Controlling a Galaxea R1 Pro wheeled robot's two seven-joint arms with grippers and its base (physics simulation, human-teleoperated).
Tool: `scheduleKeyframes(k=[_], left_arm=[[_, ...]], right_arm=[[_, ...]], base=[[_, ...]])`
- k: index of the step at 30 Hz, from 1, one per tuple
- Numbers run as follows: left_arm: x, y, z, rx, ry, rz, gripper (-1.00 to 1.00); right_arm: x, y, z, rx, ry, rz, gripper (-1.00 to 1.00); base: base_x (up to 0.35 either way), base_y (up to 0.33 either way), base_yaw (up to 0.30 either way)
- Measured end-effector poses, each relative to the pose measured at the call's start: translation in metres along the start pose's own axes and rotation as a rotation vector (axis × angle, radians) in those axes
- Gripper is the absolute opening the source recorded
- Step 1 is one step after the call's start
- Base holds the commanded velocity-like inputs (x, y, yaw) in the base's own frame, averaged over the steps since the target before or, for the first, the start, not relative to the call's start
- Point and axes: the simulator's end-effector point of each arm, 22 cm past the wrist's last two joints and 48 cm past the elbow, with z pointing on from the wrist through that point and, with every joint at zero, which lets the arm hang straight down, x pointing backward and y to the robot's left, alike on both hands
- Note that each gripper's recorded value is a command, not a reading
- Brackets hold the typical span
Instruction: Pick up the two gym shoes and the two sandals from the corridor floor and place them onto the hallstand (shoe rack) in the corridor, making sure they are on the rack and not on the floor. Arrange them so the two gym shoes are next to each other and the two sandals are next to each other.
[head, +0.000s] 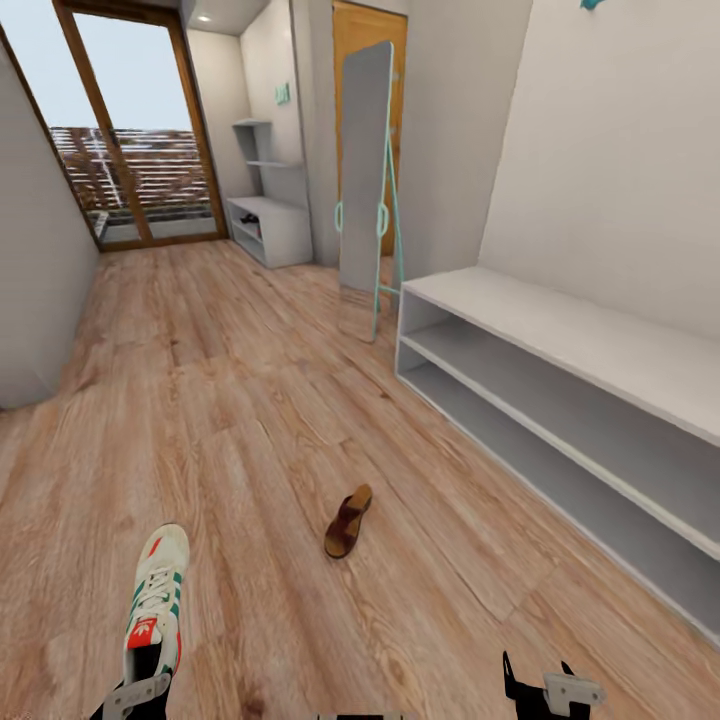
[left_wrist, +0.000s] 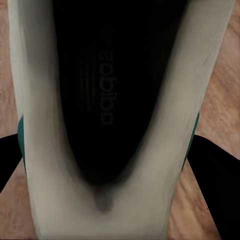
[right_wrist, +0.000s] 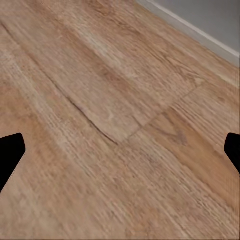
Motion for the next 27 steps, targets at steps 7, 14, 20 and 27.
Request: scheduleKeyframes(k=[7, 14, 20, 27], left_arm=[[0.0015, 0.0002, -0.0001, 0.0, 0.003, 0.001, -1.0], [0.0028, 0.0007, -0.0002, -0.001, 0.006, 0.001, -1.0], [0.004, 0.0009, -0.0003, -0.001, 0.009, 0.002, -1.0], [0.0052, 0.0017, -0.0003, -0.002, 0.011, 0.004, -1.0]], right_arm=[[0.0014, 0.0, -0.0001, 0.0, 0.003, 0.0, 1.0], [0.0029, 0.0, -0.0003, 0.0, 0.006, -0.001, 1.0], [0.0039, 0.0, -0.0001, 0.0, 0.009, -0.001, 1.0], [0.0059, 0.0, -0.0007, 0.0, 0.013, -0.002, 1.0]], base=[[0.139, -0.244, 0.274], [0.138, -0.237, 0.274], [0.123, -0.155, 0.274], [0.055, -0.029, 0.274]])
